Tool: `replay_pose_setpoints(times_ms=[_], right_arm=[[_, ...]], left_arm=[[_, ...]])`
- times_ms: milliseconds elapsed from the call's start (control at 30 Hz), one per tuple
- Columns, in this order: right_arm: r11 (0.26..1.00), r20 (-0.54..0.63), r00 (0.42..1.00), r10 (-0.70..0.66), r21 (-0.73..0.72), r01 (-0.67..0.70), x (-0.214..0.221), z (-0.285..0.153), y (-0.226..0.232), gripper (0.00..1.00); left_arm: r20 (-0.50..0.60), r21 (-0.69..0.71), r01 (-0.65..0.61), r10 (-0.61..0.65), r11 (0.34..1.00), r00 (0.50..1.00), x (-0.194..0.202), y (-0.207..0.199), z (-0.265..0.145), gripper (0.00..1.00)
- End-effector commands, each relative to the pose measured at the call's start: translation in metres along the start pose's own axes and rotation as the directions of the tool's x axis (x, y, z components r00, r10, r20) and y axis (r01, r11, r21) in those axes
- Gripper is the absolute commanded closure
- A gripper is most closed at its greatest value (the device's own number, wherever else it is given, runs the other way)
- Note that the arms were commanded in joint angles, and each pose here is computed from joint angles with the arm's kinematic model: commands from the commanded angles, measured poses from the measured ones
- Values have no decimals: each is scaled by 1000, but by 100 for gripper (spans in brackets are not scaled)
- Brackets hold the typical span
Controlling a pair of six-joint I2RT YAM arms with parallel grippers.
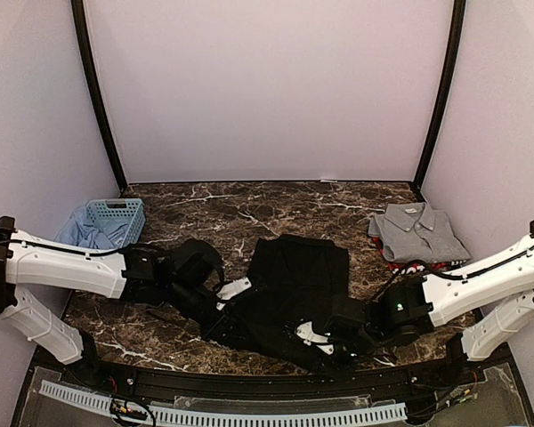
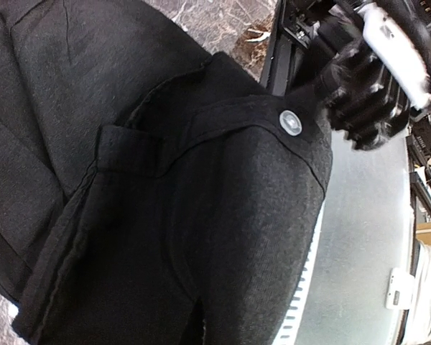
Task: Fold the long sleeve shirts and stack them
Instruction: Fold the 2/3-rectangle-folded shirt at the center of the board.
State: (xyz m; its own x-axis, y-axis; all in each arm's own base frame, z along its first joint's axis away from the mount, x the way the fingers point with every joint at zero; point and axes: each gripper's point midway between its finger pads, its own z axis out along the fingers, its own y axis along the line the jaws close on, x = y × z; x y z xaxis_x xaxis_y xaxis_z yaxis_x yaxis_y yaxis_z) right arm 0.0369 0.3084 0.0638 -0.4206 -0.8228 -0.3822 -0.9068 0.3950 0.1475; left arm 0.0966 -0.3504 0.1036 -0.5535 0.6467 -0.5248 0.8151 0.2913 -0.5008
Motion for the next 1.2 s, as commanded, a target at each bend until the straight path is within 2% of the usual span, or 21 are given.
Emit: replay_pose_setpoints(times_ms=[0, 33, 200, 367, 467, 633, 867, 1033, 1167], right_arm=[[997, 28, 1000, -15, -79, 17, -11, -10, 20, 97], [994, 42, 999, -19, -109, 23, -15, -13, 26, 100], [955, 63, 998, -30, -293, 47, -23, -30, 66, 100], [899, 74, 997, -32, -435, 62, -28, -48, 92, 100], [882, 83, 996, -37, -466, 72, -32, -56, 96, 100], [885, 101, 993, 55, -465, -2, -47, -67, 64, 100], [873, 99, 978, 184, -473, -117, -63, -80, 4, 100], [861, 48, 961, 274, -457, -222, -63, -66, -44, 91], [845, 21, 939, 342, -444, -298, -62, -53, -77, 79]], left_arm=[[-5, 14, 62, -62, 998, 998, 4, -11, -21, 100], [-5, 16, 72, -72, 997, 997, 5, -14, -25, 100], [-87, 52, 225, -220, 973, 972, 32, -28, -39, 100], [-121, 130, 319, -304, 939, 945, 45, -52, -60, 100], [-124, 166, 320, -302, 933, 945, 39, -64, -70, 100], [-89, 213, 292, -279, 933, 956, 9, -66, -78, 100], [8, 228, 365, -377, 903, 926, -39, -19, -80, 100], [61, 226, 418, -441, 880, 896, -70, 22, -73, 100], [95, 222, 463, -492, 858, 865, -88, 60, -70, 100]])
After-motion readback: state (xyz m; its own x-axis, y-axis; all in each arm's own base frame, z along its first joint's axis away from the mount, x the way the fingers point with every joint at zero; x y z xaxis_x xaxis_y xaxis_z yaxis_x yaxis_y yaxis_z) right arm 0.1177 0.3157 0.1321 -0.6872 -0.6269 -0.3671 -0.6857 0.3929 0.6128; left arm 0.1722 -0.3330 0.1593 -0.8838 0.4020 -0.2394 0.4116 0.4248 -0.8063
